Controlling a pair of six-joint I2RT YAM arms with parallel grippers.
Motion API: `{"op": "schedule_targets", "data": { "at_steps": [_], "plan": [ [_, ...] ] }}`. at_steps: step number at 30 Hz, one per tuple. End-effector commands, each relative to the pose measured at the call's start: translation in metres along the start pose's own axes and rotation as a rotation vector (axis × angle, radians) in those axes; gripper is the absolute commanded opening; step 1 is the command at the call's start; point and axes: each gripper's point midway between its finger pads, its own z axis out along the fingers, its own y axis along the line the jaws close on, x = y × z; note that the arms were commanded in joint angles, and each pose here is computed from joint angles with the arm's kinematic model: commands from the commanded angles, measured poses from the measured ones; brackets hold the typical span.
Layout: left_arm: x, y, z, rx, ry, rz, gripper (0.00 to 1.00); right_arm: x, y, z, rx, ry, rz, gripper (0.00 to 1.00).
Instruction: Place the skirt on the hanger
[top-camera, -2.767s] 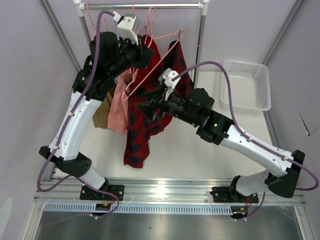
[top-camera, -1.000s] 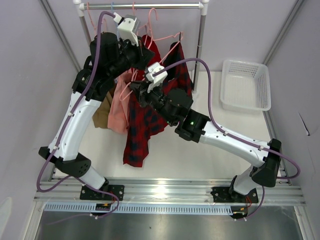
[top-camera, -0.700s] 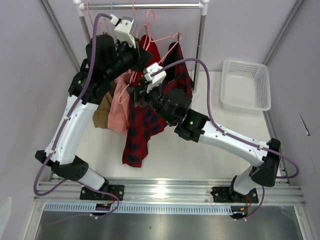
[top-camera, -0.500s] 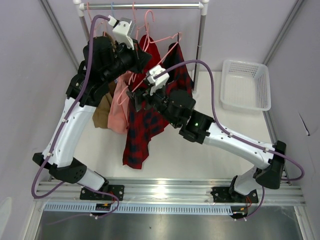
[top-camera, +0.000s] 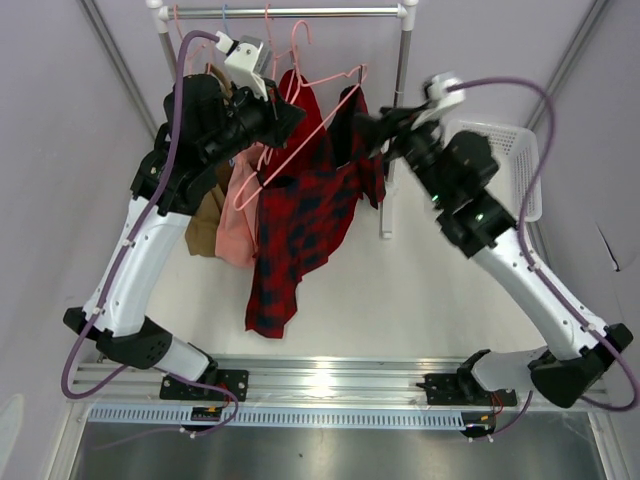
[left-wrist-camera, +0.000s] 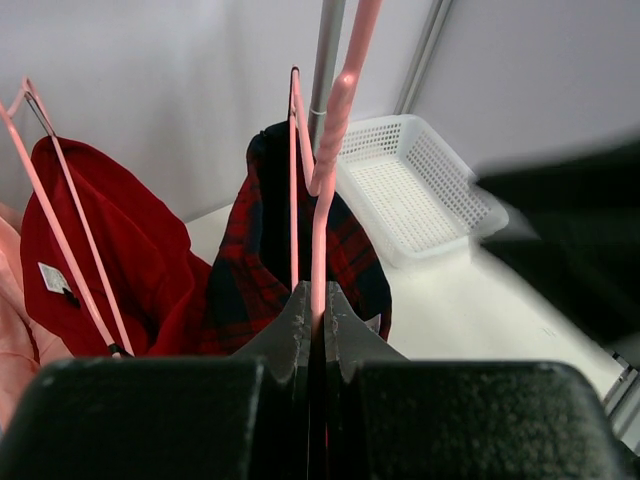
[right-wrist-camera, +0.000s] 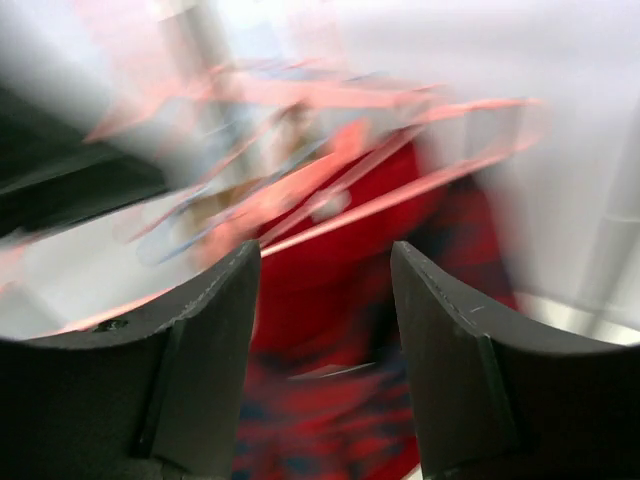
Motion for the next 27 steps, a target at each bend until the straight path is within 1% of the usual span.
{"op": "schedule_targets", "data": {
  "at_steps": [1,2,4,5,7,8,10,16,22,27],
  "plan": [
    [-0.063,-0.022,-0.034,0.072,-0.21,0.021,0.0,-0.029,-0.052,0.005,-0.067,-0.026,0.151,0.59],
    [-0.063,-0.023,-0.035,0.076,-0.209,0.02,0.0,-0.026,-0.061,0.012,-0.077,-0.017,0.202,0.59],
    [-0.064,-0.024,-0.036,0.082,-0.209,0.016,0.0,-0.03,-0.082,0.016,-0.111,-0.029,0.205,0.59],
    [-0.064,-0.024,-0.036,0.082,-0.211,0.018,0.0,-0.02,-0.089,0.022,-0.118,-0.009,0.232,0.59],
    [-0.065,-0.026,-0.038,0.088,-0.211,0.019,0.0,-0.021,-0.097,0.025,-0.144,-0.03,0.226,0.59],
    [-0.064,-0.026,-0.038,0.089,-0.209,0.019,0.0,-0.016,-0.105,0.029,-0.14,-0.023,0.227,0.56],
    [-0.064,-0.027,-0.039,0.095,-0.207,0.018,0.0,-0.016,-0.111,0.034,-0.145,-0.035,0.22,0.54],
    [-0.066,-0.031,-0.044,0.115,-0.21,0.015,0.0,-0.008,-0.135,0.058,-0.052,-0.033,0.246,0.51],
    [-0.065,-0.036,-0.046,0.139,-0.205,0.004,0.0,-0.006,-0.135,0.075,-0.001,-0.064,0.242,0.54],
    [-0.065,-0.038,-0.048,0.145,-0.204,0.003,0.0,-0.002,-0.136,0.085,0.024,-0.066,0.241,0.53]
  ]
}}
